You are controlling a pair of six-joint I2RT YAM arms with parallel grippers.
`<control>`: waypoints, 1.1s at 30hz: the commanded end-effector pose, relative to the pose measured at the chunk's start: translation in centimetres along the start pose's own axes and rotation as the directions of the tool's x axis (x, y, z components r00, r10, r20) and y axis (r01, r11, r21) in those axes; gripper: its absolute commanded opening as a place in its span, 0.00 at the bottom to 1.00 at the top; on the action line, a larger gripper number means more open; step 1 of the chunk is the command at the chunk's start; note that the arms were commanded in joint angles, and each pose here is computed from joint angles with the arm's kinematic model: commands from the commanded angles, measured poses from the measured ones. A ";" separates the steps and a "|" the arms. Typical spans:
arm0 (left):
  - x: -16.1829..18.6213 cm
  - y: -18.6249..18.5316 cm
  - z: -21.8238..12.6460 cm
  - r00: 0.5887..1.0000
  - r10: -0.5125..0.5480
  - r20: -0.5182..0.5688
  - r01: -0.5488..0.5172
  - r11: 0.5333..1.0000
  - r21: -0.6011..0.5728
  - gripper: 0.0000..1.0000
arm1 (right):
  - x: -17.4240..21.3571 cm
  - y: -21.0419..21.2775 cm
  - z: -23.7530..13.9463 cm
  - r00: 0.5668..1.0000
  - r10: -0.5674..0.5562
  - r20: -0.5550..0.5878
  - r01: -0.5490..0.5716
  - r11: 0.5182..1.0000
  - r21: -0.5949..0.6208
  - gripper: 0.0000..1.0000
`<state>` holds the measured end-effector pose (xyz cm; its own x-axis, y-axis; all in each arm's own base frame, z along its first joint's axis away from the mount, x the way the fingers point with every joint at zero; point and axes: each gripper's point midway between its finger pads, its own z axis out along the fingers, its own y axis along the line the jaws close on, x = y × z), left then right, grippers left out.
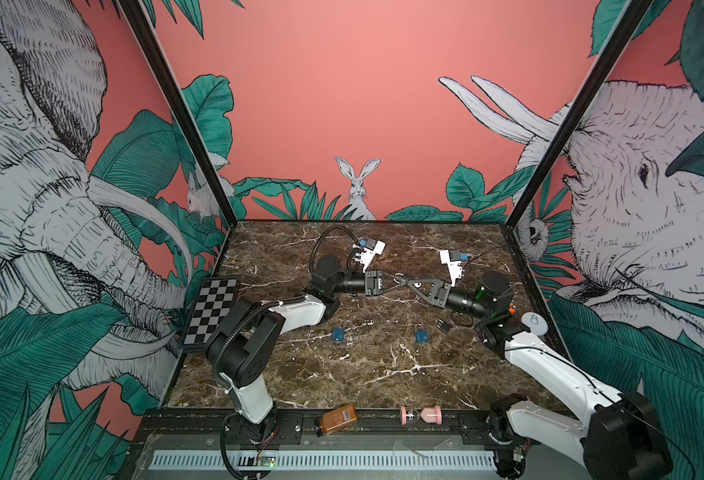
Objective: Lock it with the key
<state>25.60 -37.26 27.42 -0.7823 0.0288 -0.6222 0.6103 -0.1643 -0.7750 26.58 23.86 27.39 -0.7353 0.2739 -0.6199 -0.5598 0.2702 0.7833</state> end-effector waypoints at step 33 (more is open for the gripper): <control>-1.6 -3.1 1.2 0.995 0.100 0.026 -0.101 0.992 0.075 0.00 | -0.5 2.8 -3.5 0.997 -0.041 0.066 0.043 0.999 -0.026 0.25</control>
<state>24.74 -38.07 28.83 -0.7594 0.0249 -0.6501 0.6327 -0.2046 -0.7469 24.61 21.26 29.00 -0.7101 0.3205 -0.6269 -0.5590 0.2846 0.7787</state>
